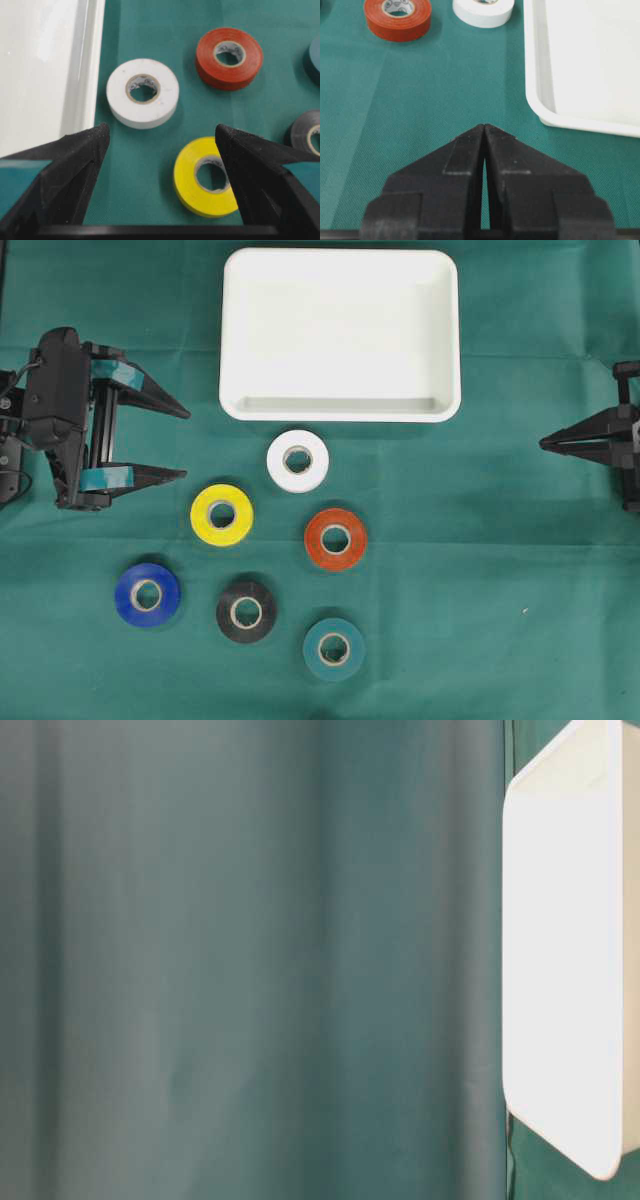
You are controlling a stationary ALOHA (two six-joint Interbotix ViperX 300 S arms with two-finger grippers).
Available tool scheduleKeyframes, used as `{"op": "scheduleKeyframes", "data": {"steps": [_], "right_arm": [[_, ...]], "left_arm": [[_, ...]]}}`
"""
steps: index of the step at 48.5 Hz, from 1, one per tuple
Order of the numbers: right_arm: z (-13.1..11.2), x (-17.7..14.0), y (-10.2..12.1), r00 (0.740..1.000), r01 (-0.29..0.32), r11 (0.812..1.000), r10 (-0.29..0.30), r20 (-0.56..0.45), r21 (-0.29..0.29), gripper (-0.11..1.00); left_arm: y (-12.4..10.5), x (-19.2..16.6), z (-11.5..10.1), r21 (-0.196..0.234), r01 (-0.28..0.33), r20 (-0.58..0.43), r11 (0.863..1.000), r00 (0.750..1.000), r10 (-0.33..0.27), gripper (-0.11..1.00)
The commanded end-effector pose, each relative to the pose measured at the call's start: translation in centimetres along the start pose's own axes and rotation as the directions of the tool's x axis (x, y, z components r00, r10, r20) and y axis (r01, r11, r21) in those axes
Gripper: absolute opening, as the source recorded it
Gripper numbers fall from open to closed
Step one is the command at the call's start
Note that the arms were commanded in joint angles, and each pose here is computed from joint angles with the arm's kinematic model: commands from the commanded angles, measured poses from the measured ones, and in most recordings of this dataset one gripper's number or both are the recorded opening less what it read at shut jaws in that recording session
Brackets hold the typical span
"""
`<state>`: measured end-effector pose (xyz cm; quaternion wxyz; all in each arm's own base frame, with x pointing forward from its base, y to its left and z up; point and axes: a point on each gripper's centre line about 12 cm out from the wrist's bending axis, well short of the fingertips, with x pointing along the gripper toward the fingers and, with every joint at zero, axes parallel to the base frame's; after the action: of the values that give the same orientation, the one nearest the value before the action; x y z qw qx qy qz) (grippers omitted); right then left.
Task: Put the tape into the white case with the left arm.
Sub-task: 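Move the left gripper over the white tape roll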
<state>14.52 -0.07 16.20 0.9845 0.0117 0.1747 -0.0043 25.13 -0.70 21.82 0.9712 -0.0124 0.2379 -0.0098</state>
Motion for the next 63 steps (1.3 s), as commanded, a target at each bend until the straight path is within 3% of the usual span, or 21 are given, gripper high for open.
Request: {"op": "scheduleKeyframes", "data": {"steps": [1, 16, 47, 63], "right_arm": [[0.5, 0.1, 0.0, 1.0, 0.001, 1.0, -0.001, 0.014, 0.001, -0.09], [0.5, 0.1, 0.0, 1.0, 0.0, 1.0, 0.0, 0.014, 0.0, -0.09], [0.5, 0.1, 0.0, 1.0, 0.0, 1.0, 0.0, 0.014, 0.0, -0.09], [0.4, 0.1, 0.0, 1.0, 0.0, 1.0, 0.0, 0.012, 0.0, -0.09]], "left_arm": [[-0.1, -0.1, 1.2, 0.0, 0.004, 0.034, 1.0, 0.999, -0.004, 1.0], [-0.1, 1.1, 0.8, -0.002, 0.002, 0.003, 1.0, 1.0, -0.002, 1.0], [-1.5, 9.3, 1.2, 0.031, 0.035, -0.151, 0.999, 0.988, -0.029, 1.0], [-1.5, 11.7, 0.8, 0.041, 0.034, -0.19, 0.999, 0.981, -0.026, 1.0]]}}
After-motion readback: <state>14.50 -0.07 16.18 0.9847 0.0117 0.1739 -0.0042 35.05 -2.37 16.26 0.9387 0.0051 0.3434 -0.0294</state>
